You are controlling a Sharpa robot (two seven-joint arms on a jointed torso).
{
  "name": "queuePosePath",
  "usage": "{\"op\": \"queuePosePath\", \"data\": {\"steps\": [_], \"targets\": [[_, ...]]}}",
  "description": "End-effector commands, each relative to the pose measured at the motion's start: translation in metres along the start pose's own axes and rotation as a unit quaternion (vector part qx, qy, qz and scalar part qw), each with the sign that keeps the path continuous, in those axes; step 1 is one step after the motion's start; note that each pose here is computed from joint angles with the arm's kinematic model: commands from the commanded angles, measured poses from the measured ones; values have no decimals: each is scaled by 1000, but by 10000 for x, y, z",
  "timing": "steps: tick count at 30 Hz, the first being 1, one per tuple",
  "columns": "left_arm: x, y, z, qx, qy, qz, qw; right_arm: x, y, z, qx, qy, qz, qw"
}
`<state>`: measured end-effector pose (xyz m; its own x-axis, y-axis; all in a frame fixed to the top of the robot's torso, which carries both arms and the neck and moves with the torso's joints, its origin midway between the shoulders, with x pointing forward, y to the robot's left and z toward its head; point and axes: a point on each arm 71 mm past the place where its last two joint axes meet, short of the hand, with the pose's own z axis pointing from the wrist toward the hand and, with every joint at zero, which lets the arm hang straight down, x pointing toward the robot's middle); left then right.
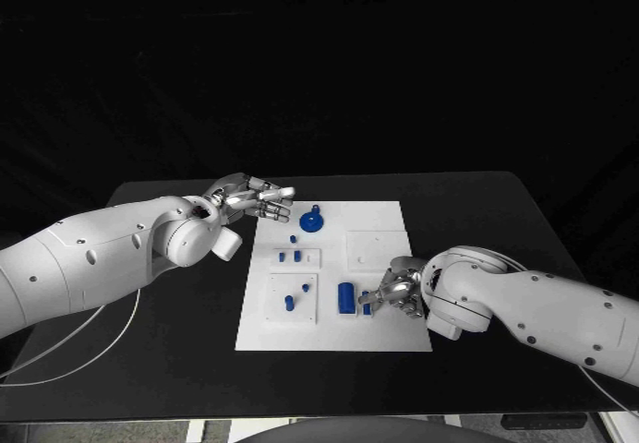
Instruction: Assemble the parts on the task board
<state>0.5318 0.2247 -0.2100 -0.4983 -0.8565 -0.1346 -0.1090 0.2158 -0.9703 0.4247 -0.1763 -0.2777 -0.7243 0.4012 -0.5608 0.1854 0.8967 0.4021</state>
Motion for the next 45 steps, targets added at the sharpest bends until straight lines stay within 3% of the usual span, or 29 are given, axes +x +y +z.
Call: {"op": "queuePosePath", "data": {"steps": [1,11,18,22,26,31,35,41,45], "targets": [[14,-8,5,1,6,1,1000,27,8,-10,1,8,-10,1000],[14,-8,6,1,6,1,1000,4,-41,-20,5,6,-20,1000],[7,-23,8,11,-2,1,1000,-95,-115,-13,-2,-25,-10,1000],[-18,-45,6,26,-17,-7,999,-255,-126,-33,-31,-47,17,998],[-70,-67,4,45,-41,-29,998,-511,-74,-91,-87,-79,54,992],[-161,-75,-4,58,-69,-64,994,-890,-26,-107,-168,-117,118,972],[-295,-75,11,63,-99,-88,989,-1202,-31,-13,-225,-143,191,945],[-451,-60,71,64,-132,-99,984,-1494,-113,251,-255,-193,283,904],[-478,-59,129,68,-143,-103,982,-1608,-154,350,-276,-202,333,879]]}}
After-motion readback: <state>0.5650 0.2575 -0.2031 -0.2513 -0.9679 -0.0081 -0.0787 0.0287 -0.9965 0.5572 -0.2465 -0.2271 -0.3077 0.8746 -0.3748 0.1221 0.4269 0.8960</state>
